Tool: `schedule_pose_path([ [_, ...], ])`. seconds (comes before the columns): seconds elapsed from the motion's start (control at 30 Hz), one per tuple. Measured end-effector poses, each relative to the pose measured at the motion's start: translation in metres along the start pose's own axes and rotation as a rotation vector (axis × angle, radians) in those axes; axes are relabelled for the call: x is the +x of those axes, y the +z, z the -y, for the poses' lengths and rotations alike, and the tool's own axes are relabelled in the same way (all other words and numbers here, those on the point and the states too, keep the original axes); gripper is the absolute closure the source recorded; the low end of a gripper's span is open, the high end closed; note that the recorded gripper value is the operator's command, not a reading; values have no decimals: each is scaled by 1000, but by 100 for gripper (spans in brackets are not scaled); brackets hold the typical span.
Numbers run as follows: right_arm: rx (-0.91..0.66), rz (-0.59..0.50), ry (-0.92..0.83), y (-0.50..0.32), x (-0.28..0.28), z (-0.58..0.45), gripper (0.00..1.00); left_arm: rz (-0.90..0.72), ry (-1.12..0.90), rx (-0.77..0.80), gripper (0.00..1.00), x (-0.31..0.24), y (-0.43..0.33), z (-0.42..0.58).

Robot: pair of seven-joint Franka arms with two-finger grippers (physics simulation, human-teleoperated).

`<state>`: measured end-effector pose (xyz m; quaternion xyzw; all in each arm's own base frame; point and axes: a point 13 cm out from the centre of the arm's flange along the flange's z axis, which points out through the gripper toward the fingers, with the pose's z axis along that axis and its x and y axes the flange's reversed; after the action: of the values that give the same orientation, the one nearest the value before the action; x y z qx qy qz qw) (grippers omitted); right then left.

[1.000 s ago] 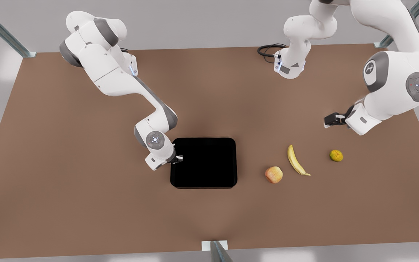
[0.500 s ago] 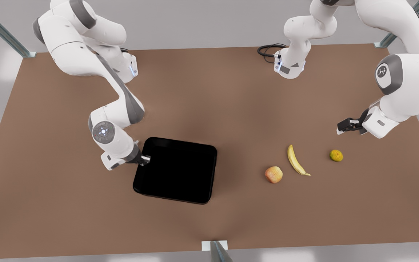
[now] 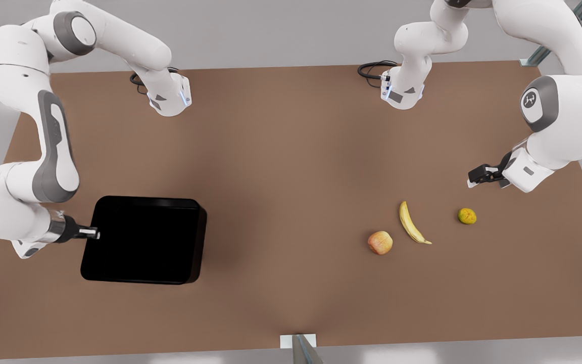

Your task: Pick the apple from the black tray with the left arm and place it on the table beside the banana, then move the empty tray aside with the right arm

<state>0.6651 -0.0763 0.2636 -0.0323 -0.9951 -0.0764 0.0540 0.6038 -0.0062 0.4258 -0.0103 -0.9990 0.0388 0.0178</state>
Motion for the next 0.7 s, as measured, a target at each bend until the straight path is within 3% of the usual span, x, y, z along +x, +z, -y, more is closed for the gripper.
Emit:
schedule_pose_path([
  [0.33,40,-42,-276,76,-24,51,84,-7,9,0,0,3,2,4],
  [0.37,45,-39,-299,79,-25,52,80,-7,10,0,0,3,3,4],
  [0.4,51,-34,-320,79,-28,53,75,-7,10,0,0,3,2,4],
  [0.43,57,-28,-340,78,-30,54,58,-6,10,-1,0,2,2,4],
  [0.47,63,-23,-357,77,-32,55,27,-6,10,-1,0,2,2,4],
  [0.53,79,-16,-388,76,-35,59,10,-2,10,-1,0,1,2,4],
  [0.6,98,9,-424,52,-38,46,6,4,11,-2,0,1,0,4],
  [0.7,117,83,-613,-47,-18,-114,6,9,13,-3,0,2,-4,5],
])
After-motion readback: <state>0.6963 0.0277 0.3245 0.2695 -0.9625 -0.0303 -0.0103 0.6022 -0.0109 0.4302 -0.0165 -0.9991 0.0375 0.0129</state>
